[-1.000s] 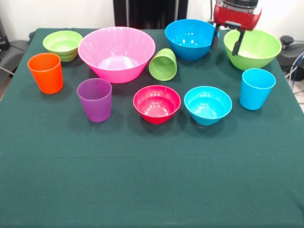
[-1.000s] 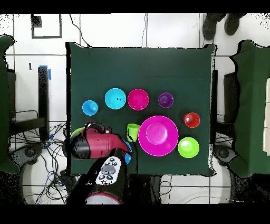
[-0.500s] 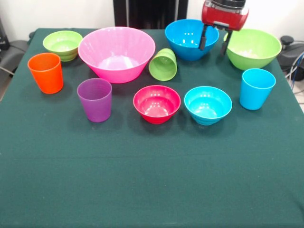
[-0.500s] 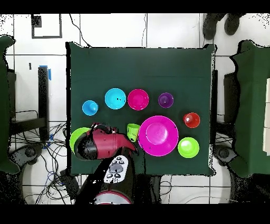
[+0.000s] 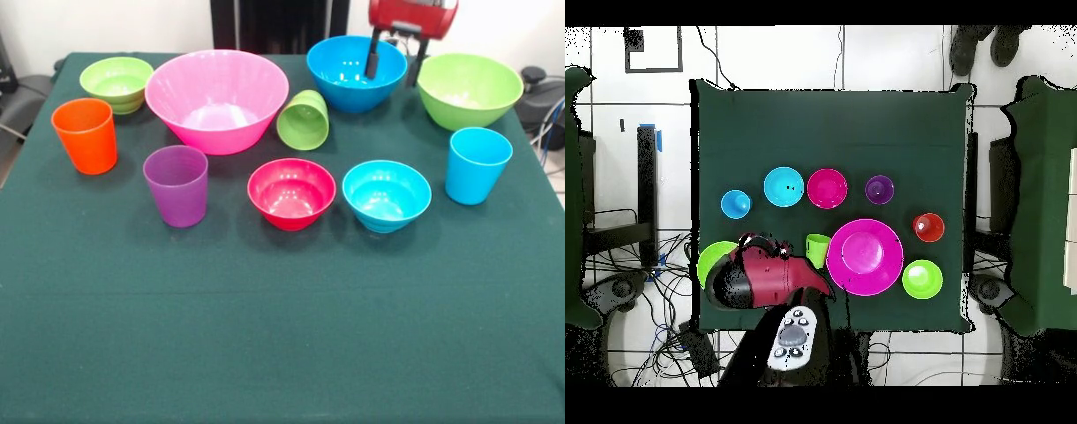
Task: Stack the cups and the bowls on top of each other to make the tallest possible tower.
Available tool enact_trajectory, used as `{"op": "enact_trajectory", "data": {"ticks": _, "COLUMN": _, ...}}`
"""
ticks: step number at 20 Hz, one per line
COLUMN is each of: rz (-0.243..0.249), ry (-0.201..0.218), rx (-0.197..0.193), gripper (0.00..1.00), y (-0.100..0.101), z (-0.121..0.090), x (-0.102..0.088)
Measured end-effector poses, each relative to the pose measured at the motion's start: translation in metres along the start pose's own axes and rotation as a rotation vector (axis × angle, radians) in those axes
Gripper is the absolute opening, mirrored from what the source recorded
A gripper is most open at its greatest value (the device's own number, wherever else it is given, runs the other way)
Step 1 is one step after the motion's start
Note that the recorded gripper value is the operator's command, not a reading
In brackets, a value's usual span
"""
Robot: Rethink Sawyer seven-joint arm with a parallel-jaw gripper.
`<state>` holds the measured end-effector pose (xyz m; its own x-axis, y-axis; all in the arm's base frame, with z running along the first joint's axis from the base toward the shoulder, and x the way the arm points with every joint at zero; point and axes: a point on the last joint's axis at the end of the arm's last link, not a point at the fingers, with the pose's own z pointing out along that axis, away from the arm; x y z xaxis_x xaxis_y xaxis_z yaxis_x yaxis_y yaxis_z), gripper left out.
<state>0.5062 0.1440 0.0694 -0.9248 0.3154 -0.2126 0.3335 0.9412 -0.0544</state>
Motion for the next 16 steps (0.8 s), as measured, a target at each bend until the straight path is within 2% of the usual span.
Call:
{"op": "enact_trajectory", "data": {"ticks": 6, "rz": -0.027, "ry": -0.039, "rx": -0.012, "gripper": 1.00, "y": 0.010, "z": -0.039, "x": 0.011}}
{"op": "enact_trajectory", "data": {"ticks": 8, "rz": -0.054, "ry": -0.057, "rx": -0.021, "gripper": 1.00, "y": 0.019, "z": -0.056, "x": 0.022}}
{"op": "enact_trajectory", "data": {"ticks": 10, "rz": -0.069, "ry": -0.065, "rx": -0.026, "gripper": 1.00, "y": 0.024, "z": -0.063, "x": 0.029}}
{"op": "enact_trajectory", "data": {"ticks": 11, "rz": -0.091, "ry": -0.075, "rx": -0.030, "gripper": 1.00, "y": 0.031, "z": -0.073, "x": 0.039}}
{"op": "enact_trajectory", "data": {"ticks": 16, "rz": -0.132, "ry": -0.077, "rx": -0.028, "gripper": 1.00, "y": 0.039, "z": -0.086, "x": 0.067}}
